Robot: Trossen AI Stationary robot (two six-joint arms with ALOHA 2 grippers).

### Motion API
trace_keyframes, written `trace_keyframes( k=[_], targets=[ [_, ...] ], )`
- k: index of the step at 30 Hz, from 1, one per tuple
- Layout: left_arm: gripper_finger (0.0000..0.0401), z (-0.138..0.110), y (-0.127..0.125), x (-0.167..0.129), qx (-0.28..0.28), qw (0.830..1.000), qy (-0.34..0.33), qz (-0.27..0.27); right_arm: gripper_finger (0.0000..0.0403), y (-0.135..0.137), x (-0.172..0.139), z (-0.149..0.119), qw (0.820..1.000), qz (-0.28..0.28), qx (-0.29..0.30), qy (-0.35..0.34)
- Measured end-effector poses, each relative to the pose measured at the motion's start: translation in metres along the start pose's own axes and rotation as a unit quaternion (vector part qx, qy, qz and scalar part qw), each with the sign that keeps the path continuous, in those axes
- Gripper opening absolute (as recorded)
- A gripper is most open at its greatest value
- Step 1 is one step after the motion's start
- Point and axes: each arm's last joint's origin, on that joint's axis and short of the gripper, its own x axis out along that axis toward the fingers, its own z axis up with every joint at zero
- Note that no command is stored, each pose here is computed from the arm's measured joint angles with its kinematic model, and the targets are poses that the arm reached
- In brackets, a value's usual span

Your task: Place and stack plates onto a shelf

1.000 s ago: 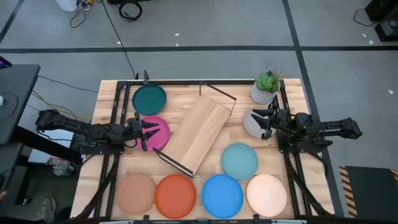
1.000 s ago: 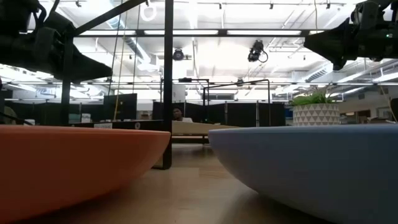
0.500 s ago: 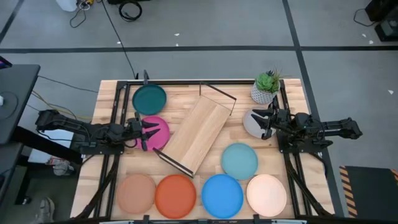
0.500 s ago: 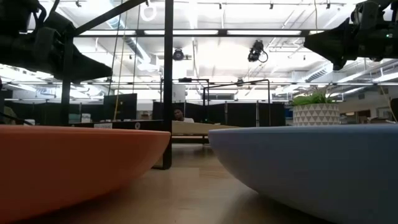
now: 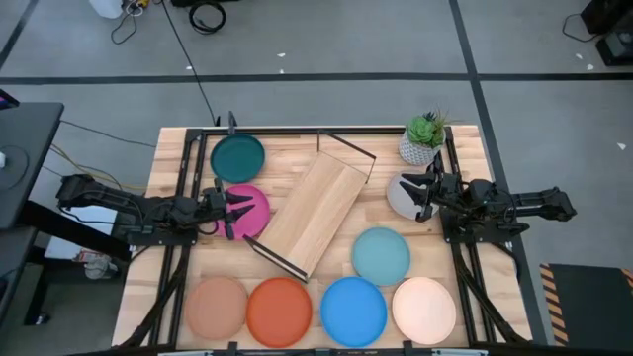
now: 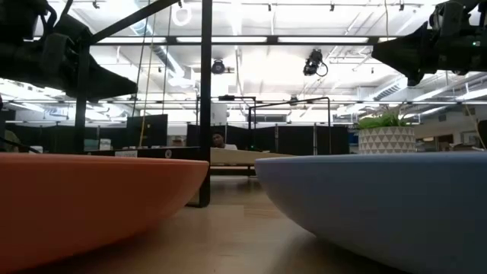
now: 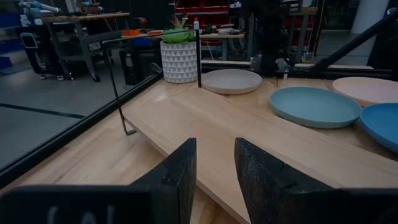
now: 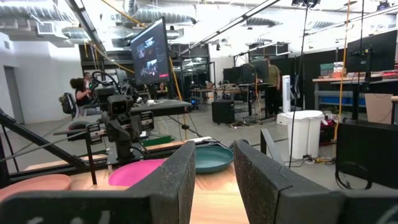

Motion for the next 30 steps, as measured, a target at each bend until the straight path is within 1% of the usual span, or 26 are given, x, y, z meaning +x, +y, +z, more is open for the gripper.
trace_keyframes(
  k=[11, 14, 16, 19, 21, 26, 28, 30],
  targets=[
    [0.0116, 0.0002, 0.0000, 0.0000, -0.001, 1.000, 0.000, 0.000, 0.0116, 0.0000, 0.0000, -0.0001, 1.000, 0.000, 0.000, 0.000],
    [0.0116, 0.0019, 0.0000, 0.0000, -0.016, 1.000, -0.009, 0.000, 0.0116, 0.0000, 0.0000, 0.0000, 1.000, 0.000, 0.000, 0.000],
    [0.0116, 0.0055, -0.0003, -0.0001, -0.043, 0.999, -0.025, -0.006, 0.0116, 0.0000, 0.0000, 0.0000, 1.000, 0.000, 0.000, 0.000],
    [0.0116, 0.0057, -0.0027, -0.0003, -0.092, 0.994, -0.022, -0.047, 0.0116, 0.0000, 0.0000, 0.0000, 1.000, 0.000, 0.000, 0.000],
    [0.0116, 0.0057, -0.0043, -0.0005, -0.110, 0.991, -0.018, -0.075, 0.0116, 0.0000, 0.0000, -0.0001, 1.000, 0.000, 0.000, 0.000],
    [0.0116, 0.0057, -0.0071, -0.0010, -0.120, 0.985, -0.011, -0.123, 0.0116, 0.0000, 0.0000, 0.0000, 1.000, 0.000, 0.000, 0.000],
    [0.0116, 0.0057, -0.0078, -0.0012, -0.132, 0.982, -0.007, -0.136, 0.0116, 0.0000, 0.0000, 0.0000, 1.000, 0.000, 0.000, 0.000],
    [0.0116, 0.0057, -0.0091, -0.0016, -0.140, 0.977, -0.002, -0.160, 0.0116, 0.0000, 0.0000, 0.0000, 1.000, 0.000, 0.000, 0.000]
  ],
)
